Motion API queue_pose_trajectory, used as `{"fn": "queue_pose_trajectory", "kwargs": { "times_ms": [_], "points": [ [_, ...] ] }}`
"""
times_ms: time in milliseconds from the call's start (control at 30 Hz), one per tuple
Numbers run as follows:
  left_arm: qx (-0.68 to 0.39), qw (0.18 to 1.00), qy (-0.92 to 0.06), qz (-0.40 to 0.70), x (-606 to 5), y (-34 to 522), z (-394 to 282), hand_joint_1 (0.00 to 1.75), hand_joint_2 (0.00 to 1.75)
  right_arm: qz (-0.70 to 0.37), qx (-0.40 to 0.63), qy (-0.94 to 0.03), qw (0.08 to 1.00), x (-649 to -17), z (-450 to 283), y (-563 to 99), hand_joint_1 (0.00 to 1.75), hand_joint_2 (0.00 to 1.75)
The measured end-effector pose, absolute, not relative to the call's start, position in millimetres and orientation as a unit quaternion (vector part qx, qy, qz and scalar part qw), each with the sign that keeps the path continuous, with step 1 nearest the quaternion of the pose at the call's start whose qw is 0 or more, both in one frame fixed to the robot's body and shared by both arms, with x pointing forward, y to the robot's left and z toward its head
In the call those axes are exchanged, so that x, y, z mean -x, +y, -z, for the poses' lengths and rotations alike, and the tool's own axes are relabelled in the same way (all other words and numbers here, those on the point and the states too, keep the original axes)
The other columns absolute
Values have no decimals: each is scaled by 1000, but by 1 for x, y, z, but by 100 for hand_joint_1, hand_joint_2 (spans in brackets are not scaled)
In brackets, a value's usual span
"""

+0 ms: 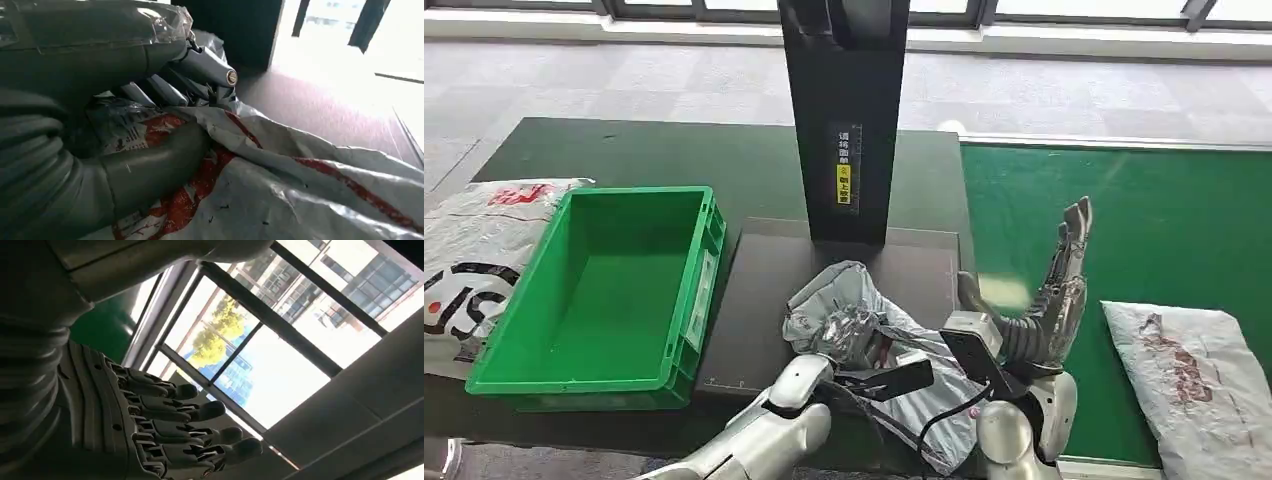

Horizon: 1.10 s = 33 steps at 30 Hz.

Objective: Moved the parcel from conveyor to table for the left to box.

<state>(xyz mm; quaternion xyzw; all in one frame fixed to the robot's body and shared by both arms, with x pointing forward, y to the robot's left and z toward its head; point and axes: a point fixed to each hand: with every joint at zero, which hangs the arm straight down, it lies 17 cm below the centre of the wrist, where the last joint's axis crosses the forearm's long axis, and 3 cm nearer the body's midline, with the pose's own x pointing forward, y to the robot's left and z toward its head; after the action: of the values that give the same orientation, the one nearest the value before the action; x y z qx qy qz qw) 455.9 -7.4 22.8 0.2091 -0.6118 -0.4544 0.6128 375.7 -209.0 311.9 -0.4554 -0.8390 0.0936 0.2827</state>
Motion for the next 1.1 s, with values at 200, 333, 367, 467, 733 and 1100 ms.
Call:
{"fn": "queue_pose_trajectory", "kwargs": {
  "times_ms": [200,333,367,467,733,1100],
  "points": [
    [-293,572,-677,359,-484,31,-78,175,175,-87,462,-838,276,-372,-319,-213,0,175],
    [-336,505,-724,327,-486,48,-125,175,175,-82,461,-840,275,-370,-321,-216,0,175],
    [-350,485,-737,314,-486,56,-142,175,175,-81,461,-841,273,-369,-321,-216,0,175],
    [-388,451,-760,261,-487,91,-185,175,175,-79,462,-840,274,-368,-320,-220,0,175],
    [-475,406,-766,150,-477,183,-261,175,175,-77,466,-838,275,-368,-318,-225,0,175],
    [-516,379,-760,109,-462,221,-293,175,175,-76,470,-836,275,-367,-320,-227,0,175]
  ]
}}
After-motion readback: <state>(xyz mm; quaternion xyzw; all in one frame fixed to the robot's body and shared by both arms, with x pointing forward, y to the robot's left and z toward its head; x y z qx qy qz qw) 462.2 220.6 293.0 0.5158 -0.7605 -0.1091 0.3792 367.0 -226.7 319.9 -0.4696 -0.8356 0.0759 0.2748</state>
